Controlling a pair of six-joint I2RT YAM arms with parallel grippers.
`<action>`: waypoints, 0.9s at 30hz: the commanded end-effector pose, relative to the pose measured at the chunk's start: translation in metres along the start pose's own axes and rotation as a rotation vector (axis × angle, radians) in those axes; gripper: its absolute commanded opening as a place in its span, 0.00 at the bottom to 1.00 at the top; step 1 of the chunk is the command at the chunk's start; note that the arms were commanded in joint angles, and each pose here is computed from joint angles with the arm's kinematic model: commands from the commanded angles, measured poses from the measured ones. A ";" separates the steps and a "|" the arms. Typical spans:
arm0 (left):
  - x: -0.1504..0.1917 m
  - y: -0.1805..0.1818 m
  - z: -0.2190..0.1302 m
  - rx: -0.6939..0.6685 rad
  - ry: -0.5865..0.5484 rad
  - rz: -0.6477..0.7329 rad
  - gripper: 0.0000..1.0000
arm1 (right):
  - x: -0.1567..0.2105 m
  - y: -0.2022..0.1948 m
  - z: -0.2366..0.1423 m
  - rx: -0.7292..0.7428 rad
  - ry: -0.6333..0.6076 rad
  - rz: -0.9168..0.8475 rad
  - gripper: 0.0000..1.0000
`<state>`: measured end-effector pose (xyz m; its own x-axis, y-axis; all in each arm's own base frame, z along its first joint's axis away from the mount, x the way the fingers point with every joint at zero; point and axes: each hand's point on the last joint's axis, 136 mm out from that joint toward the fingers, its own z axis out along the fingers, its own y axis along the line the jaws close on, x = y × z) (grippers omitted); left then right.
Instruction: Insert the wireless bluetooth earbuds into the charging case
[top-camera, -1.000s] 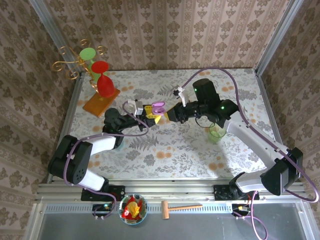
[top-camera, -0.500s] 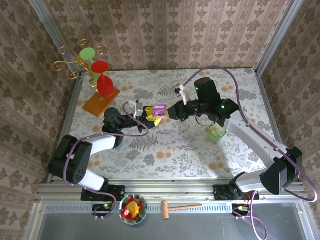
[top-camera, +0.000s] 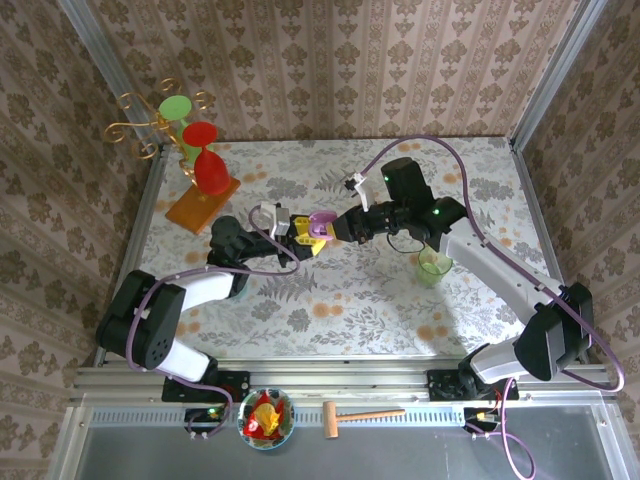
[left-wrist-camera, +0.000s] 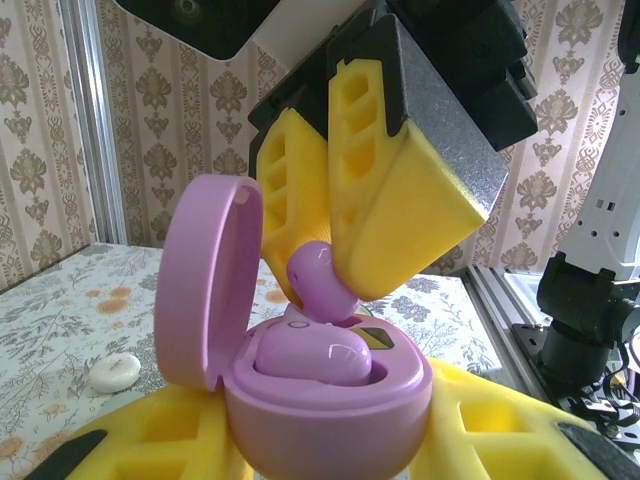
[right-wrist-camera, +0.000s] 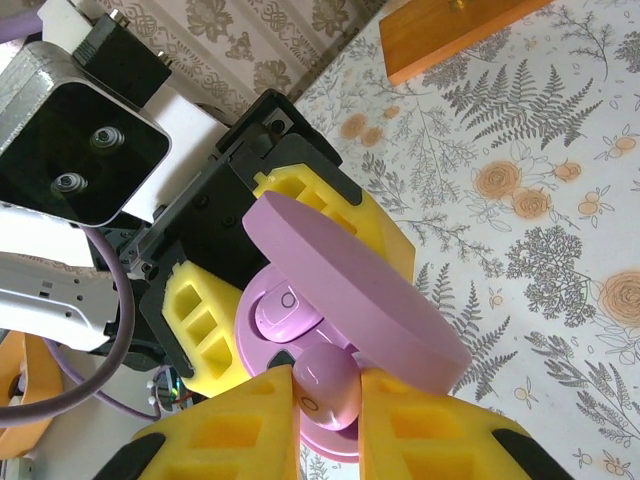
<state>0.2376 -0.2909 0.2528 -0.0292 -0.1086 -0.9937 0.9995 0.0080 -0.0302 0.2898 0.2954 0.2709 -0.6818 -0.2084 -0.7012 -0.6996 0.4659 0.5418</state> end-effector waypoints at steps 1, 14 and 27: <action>-0.023 -0.012 0.003 0.042 -0.041 0.106 0.20 | 0.009 -0.006 0.004 0.008 0.030 0.025 0.18; -0.015 -0.007 0.003 0.025 -0.033 0.106 0.20 | 0.012 0.001 -0.007 0.017 0.050 0.026 0.18; -0.012 -0.006 0.003 0.025 -0.028 0.112 0.20 | 0.013 0.002 -0.011 0.027 0.055 0.042 0.18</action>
<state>0.2357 -0.2925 0.2511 -0.0064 -0.1027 -0.9947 1.0000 0.0037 -0.0068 0.2830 0.2906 0.2675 -0.7027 -0.2226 -0.6758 -0.6830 0.4772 0.5530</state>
